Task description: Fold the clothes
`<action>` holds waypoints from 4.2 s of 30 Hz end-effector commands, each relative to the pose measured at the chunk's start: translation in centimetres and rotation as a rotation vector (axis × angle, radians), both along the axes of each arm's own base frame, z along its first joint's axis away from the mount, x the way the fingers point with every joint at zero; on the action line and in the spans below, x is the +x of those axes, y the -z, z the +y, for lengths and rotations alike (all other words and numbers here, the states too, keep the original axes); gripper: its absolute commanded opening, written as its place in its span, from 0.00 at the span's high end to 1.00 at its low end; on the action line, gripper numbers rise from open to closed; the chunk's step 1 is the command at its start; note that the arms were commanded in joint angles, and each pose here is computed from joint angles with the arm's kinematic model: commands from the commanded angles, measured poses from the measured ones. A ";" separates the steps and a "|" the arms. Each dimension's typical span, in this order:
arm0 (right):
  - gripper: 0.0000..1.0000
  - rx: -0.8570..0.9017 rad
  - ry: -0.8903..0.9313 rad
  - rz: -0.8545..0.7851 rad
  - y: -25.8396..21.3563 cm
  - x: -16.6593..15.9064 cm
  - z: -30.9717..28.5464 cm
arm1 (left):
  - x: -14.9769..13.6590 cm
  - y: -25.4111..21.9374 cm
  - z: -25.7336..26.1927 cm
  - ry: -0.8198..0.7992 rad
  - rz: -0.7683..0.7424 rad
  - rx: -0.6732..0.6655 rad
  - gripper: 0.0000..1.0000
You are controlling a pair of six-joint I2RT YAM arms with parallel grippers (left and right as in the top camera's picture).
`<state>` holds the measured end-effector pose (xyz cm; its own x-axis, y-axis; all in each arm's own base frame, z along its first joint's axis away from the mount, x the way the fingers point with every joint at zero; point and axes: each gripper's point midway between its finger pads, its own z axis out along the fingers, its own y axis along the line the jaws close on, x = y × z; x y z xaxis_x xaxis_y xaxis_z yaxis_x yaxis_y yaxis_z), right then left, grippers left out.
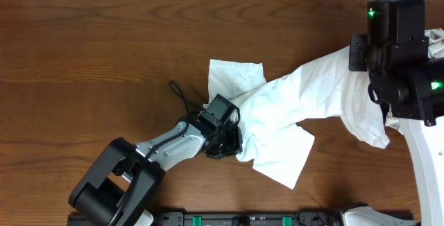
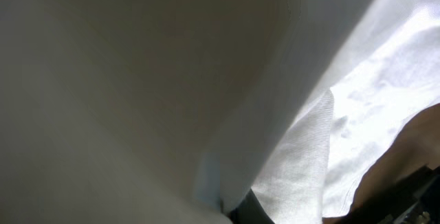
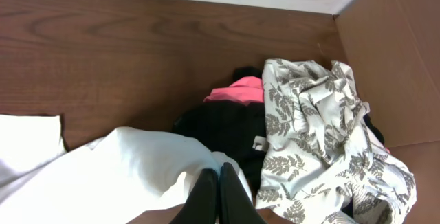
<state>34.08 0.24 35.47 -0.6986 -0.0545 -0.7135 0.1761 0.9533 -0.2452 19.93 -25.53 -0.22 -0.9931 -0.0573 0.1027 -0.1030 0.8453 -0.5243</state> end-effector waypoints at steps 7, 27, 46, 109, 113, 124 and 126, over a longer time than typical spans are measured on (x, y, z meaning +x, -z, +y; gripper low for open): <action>0.99 -0.006 0.012 -0.021 -0.8 -0.4 -0.6 | 2.7 -8.6 2.9 -0.040 -0.271 -0.041 0.94; 0.99 0.046 0.030 -0.167 -4.7 -3.0 -1.2 | 8.2 -33.7 16.1 -0.450 -1.009 -0.105 0.94; 0.99 0.052 0.009 -0.135 -3.2 -0.2 -0.2 | 12.0 -34.6 18.0 -0.472 -0.976 0.028 0.94; 0.93 0.241 0.064 1.185 24.1 -10.6 -0.2 | 9.8 -11.6 22.8 -0.195 0.092 0.303 0.66; 0.92 0.244 0.069 1.192 25.0 -10.9 -0.2 | 9.6 -11.6 22.8 -0.194 0.097 0.303 0.64; 0.96 0.367 0.036 1.131 25.7 -9.5 1.9 | 7.8 -11.3 24.1 -0.128 0.142 0.396 0.41; 0.98 0.374 0.031 1.120 25.8 -9.3 2.0 | 7.5 -10.7 23.8 -0.087 0.141 0.407 0.41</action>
<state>24.65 1.70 9.79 -0.9411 0.0463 0.3349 0.0438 0.9989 -0.0149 28.23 -1.88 11.23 -0.9477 -0.2645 0.1787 -0.2934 0.9423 -0.1615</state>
